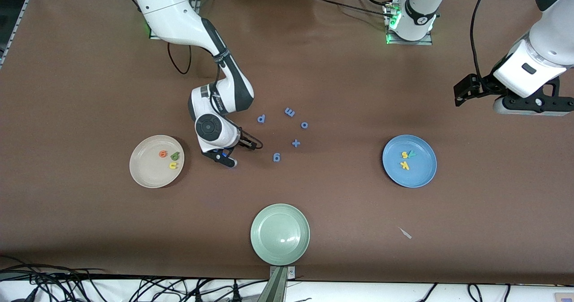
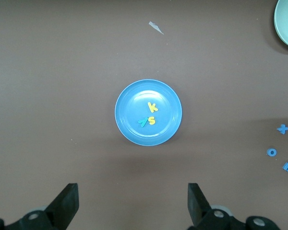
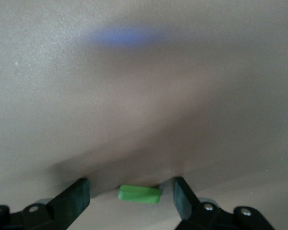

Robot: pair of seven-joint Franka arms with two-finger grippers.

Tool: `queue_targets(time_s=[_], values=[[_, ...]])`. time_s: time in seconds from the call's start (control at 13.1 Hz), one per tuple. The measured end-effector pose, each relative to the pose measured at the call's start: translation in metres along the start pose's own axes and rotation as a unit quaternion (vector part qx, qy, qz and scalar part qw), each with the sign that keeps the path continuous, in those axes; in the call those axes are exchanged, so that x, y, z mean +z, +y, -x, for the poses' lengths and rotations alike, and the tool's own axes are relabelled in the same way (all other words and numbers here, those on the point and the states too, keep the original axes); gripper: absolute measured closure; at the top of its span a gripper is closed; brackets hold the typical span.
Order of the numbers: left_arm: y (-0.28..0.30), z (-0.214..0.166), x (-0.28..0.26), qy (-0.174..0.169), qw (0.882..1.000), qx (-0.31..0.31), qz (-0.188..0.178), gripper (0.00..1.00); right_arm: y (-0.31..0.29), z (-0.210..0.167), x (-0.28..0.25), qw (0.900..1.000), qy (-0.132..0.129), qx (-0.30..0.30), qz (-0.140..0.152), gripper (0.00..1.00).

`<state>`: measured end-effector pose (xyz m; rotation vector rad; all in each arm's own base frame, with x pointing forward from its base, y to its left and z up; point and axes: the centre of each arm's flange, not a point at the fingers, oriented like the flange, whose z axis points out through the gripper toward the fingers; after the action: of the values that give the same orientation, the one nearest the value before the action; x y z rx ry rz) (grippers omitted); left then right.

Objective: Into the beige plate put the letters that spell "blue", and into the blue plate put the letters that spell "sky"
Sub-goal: 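Reach and grasp the green bar letter with the right gripper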

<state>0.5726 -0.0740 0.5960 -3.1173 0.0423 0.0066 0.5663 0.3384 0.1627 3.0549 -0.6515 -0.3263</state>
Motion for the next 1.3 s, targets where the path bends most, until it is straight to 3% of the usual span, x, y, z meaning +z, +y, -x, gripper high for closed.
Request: queue_targets(time_s=[0.53,0.69,0.84,1.3], values=[[-0.048,0.001,0.004,-0.017,0.999,-0.040,-0.001,0.00,0.005,0.005,-0.008,1.000,-0.002,0.001,-0.002,0.32],[-0.045,0.001,0.004,-0.019,0.999,-0.038,-0.001,0.00,0.004,0.006,-0.010,1.000,-0.001,0.000,-0.003,0.53],[-0.040,0.002,0.004,-0.022,0.999,-0.033,-0.001,0.00,0.006,0.007,-0.011,1.000,-0.002,0.001,-0.003,0.57],[-0.034,0.002,0.004,-0.022,0.999,-0.028,-0.001,0.00,0.007,0.007,-0.011,1.000,-0.003,0.001,-0.002,0.58]])
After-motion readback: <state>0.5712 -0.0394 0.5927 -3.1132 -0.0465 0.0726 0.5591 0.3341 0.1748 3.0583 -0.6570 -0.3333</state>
